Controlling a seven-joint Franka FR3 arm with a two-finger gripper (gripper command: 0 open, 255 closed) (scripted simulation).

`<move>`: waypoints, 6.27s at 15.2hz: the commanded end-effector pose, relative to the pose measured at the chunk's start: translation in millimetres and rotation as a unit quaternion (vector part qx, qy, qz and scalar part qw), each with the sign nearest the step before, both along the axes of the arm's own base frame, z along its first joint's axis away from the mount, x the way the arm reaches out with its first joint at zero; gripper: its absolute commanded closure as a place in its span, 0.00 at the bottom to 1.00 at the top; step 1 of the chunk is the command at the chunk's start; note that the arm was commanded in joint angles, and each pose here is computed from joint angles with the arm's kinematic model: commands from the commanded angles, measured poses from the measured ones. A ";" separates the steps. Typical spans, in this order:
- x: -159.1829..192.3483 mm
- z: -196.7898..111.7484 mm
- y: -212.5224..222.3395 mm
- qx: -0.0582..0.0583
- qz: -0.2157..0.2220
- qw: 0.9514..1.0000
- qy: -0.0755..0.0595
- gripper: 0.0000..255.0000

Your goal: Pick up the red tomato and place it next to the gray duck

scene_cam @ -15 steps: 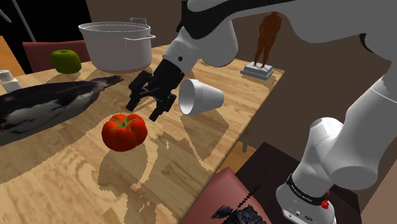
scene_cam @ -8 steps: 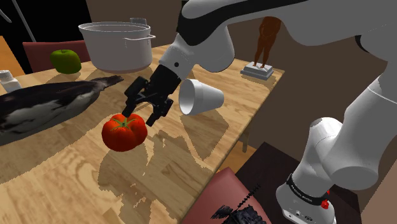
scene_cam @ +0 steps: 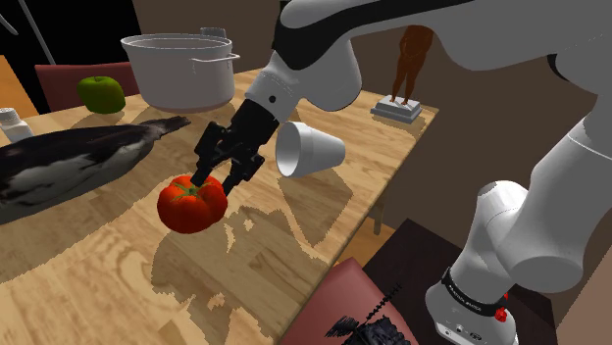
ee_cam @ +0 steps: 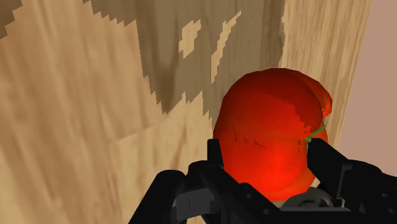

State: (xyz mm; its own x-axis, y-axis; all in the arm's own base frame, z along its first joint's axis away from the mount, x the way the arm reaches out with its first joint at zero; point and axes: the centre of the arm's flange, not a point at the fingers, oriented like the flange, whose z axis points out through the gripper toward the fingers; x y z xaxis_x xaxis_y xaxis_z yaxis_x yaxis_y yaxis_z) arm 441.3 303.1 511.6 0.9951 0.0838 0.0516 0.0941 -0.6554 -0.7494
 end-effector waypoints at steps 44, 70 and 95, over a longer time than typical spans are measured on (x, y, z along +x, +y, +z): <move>55.1 169.0 -40.3 -0.001 0.001 1.000 0.001 1.00; 55.1 31.8 -40.3 -0.001 0.001 1.000 0.001 1.00; 56.6 44.5 -77.8 -0.001 0.001 1.000 0.001 0.00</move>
